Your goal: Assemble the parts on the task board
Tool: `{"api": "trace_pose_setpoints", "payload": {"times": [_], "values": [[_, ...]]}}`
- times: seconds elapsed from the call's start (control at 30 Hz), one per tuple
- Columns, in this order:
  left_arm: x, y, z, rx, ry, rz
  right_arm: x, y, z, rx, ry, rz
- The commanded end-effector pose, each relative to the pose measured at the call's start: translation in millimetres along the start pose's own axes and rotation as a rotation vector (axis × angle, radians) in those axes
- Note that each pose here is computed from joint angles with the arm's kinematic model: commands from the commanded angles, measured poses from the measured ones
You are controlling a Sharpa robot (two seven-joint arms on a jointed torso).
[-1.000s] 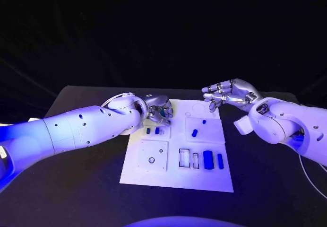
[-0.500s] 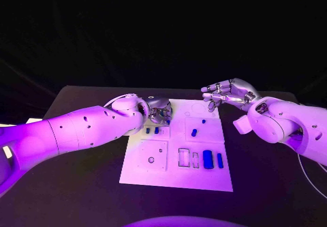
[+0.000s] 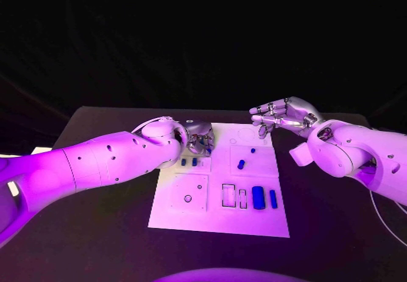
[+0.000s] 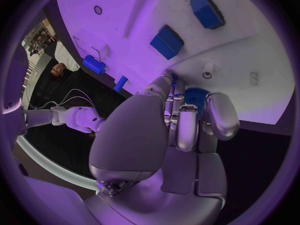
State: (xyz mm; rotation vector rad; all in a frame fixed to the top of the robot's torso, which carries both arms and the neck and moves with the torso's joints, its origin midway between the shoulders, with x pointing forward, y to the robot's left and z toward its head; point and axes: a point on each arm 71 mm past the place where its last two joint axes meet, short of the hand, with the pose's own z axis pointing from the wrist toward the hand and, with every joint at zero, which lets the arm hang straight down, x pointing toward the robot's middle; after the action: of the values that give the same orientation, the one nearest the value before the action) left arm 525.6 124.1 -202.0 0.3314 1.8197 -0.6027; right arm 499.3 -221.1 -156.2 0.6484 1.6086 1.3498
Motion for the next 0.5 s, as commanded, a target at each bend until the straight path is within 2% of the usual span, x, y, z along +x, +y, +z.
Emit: {"api": "trace_pose_setpoints", "payload": {"times": [0.03,0.27,0.5], "values": [[4.0,3.0,0.4,-0.044,0.042,0.015,2.0,0.6,-0.1,-0.009,0.018,0.005],[5.5,4.9,1.0,-0.06,0.067,0.027,1.9,0.7,-0.3,-0.009,0.018,0.005],[1.3,0.5,1.6,-0.021,0.007,0.008,2.4,0.9,0.0,-0.01,0.02,0.006]]}}
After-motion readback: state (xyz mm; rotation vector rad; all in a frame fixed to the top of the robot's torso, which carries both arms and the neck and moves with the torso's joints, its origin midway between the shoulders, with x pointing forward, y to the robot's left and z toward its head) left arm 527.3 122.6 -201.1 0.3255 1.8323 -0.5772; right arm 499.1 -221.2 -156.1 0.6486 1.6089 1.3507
